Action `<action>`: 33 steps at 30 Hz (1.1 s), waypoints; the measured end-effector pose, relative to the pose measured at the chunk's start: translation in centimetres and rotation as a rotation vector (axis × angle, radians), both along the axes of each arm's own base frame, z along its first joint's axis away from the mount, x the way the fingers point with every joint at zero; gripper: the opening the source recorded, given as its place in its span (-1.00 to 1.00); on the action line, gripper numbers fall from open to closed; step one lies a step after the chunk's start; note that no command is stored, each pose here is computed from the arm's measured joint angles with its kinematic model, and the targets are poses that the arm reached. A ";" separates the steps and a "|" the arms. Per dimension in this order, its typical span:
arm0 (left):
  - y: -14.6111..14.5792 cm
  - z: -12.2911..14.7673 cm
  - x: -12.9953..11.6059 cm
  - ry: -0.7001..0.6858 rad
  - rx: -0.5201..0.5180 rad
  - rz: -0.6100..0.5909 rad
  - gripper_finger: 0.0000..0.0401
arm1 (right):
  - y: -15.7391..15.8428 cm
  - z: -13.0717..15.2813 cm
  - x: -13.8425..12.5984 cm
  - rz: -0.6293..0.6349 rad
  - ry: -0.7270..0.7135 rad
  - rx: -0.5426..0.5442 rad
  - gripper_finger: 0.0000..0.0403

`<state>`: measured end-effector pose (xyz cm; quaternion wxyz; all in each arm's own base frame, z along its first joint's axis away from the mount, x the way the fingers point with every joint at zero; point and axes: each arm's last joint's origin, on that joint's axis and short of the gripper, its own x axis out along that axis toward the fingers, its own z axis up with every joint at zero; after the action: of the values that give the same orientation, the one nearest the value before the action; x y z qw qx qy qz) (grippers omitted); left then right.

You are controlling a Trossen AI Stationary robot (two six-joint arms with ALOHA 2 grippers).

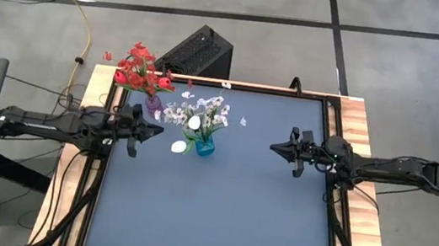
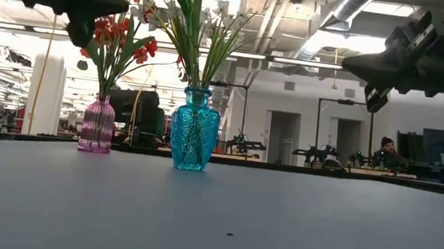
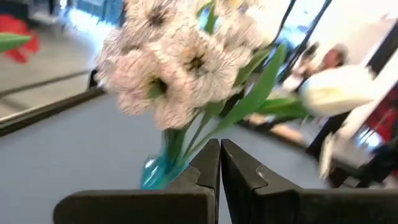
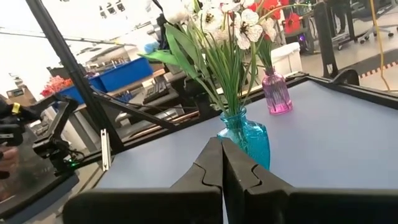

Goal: Sort flowers into vase by color
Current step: Return to Home Position

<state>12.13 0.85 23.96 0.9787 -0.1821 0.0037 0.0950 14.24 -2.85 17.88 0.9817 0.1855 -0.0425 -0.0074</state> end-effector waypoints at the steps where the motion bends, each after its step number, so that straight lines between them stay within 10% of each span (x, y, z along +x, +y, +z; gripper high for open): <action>1: 0.0 -0.4 0.1 -0.039 -0.005 -0.007 -1.00 | 0.0 0.0 0.0 0.000 0.000 -0.003 -0.90; 33: 0.0 -6.4 -1.7 -0.015 -0.111 0.028 -1.00 | -1.7 -0.7 -2.6 -0.033 0.048 -0.048 -0.90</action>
<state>10.42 0.86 17.52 0.9656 -0.2369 -0.0007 0.1070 11.67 -4.53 17.16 0.9864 0.1608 -0.0223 -0.0269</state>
